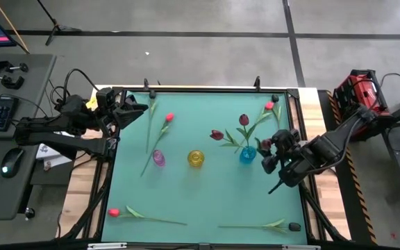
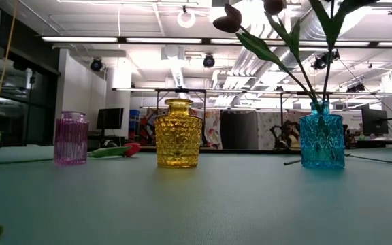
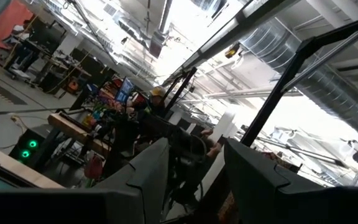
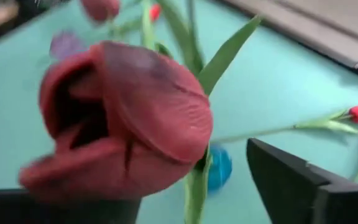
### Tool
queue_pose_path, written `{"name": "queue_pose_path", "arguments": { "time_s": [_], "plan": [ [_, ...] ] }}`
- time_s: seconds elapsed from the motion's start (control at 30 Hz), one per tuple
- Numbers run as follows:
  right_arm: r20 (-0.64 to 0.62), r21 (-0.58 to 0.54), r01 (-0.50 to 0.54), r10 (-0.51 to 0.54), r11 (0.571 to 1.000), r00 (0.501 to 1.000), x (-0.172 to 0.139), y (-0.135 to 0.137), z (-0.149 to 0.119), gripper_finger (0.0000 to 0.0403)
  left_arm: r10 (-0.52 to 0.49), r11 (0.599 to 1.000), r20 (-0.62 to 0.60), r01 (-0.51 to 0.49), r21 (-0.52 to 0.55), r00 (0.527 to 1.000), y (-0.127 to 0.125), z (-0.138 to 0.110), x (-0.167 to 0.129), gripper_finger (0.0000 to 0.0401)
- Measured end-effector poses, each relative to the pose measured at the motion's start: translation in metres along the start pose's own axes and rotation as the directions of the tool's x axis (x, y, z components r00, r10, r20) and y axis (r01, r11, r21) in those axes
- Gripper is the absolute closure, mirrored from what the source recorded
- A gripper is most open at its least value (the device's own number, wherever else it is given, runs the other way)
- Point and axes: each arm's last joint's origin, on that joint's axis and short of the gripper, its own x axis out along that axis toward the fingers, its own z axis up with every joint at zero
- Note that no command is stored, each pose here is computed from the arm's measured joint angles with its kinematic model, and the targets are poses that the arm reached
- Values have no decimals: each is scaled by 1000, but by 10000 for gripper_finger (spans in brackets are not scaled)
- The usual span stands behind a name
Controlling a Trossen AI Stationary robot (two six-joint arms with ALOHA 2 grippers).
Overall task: Sort flowers into vase by color
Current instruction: Put the dark red flower into the blue vase, then put the bottom black flower into the purple vase
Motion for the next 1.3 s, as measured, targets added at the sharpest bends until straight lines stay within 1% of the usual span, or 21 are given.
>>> {"name": "queue_pose_path", "arguments": {
  "time_s": [0.1, 0.23, 0.33, 0.5, 0.7, 0.83, 0.93, 1.03, 1.17, 1.3],
  "plan": [
    [-110, -42, -45, 40, 998, 993, -7, 0, 4, 111, 0, 1000, 0, 0, 0, 1000, 0, 0, 0, 256],
    [-250, -77, -127, 104, 989, 963, -17, 1, 9, 89, 0, 1000, 0, 0, 0, 1000, 0, 0, 0, 256],
    [-335, -82, -185, 148, 979, 931, -23, 2, 11, 87, 0, 1000, 0, 0, 0, 1000, 0, 0, 0, 256],
    [-432, -64, -241, 191, 968, 881, -29, 2, 13, 86, 0, 1000, 0, 0, 0, 1000, 0, 0, 0, 256],
    [-596, -11, -297, 232, 955, 769, -33, 3, 8, 86, 0, 1000, 0, 0, 0, 1000, 0, 0, 0, 256],
    [-647, 21, -303, 244, 953, 722, -38, 4, 3, 87, 0, 1000, 0, 0, 0, 1000, 0, 0, 0, 256],
    [-659, 41, -299, 251, 953, 709, -43, 6, -2, 87, 0, 1000, 0, 0, 0, 1000, 0, 0, 0, 256],
    [-669, 72, -317, 282, 946, 688, -47, 11, -12, 87, 0, 1000, 0, 0, 0, 1000, 0, 0, 0, 256],
    [-673, 143, -371, 365, 918, 644, -48, 24, -34, 87, 0, 1000, 0, 0, 1, 1000, 0, 0, 0, 256],
    [-668, 246, -428, 472, 870, 576, -39, 43, -70, 87, -1, 1000, 1, 1, 0, 1000, 0, 0, 0, 256]
  ]
}}
